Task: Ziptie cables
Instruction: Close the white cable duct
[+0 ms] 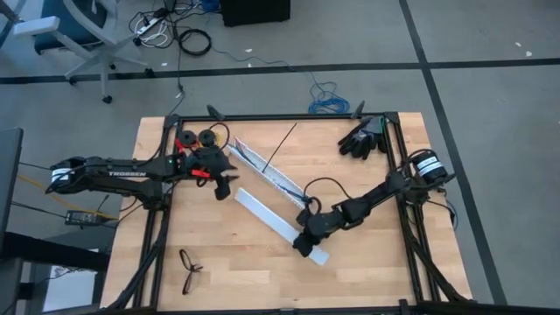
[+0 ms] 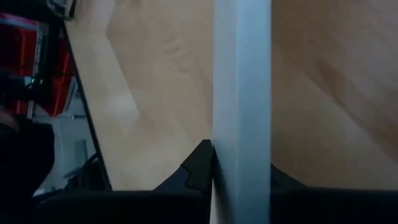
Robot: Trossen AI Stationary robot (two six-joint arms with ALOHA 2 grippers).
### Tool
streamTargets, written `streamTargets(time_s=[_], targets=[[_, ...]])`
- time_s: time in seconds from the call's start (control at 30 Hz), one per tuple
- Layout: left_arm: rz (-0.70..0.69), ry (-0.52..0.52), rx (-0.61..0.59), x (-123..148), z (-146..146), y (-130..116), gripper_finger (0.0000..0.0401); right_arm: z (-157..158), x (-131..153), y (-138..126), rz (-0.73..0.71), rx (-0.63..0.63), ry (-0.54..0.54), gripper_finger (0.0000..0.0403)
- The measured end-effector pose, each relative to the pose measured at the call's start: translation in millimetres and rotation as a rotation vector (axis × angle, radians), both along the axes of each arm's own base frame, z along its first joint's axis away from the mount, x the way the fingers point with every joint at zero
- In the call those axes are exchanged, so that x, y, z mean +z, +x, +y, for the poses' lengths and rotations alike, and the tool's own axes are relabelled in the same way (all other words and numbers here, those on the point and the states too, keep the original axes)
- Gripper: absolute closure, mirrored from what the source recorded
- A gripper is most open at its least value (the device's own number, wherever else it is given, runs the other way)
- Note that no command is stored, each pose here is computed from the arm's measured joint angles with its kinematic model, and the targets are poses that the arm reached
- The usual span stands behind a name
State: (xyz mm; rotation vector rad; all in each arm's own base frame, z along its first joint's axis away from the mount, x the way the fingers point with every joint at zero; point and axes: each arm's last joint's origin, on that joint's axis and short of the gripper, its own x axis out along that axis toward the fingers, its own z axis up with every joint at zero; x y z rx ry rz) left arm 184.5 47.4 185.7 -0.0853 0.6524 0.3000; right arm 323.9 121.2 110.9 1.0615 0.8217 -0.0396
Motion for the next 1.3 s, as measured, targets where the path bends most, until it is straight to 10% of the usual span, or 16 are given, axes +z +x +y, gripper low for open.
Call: streamTargets(time_s=[0.33,0.9,1.3], targets=[[0.025,-0.146,-0.242,-8.1,-34.7,9.3,0.0234,-15.8,4.6,11.8,-0.035,0.034,-0.032,0.0386],[0.198,-0.033,-0.117,-59.7,-48.7,39.2,0.0236,-30.3,3.7,14.8,-0.032,0.075,-0.042,0.0387],[0.242,-0.033,-0.117,-68.4,-48.7,39.5,0.0334,-41.0,4.0,15.8,-0.014,0.179,0.049,0.0353]])
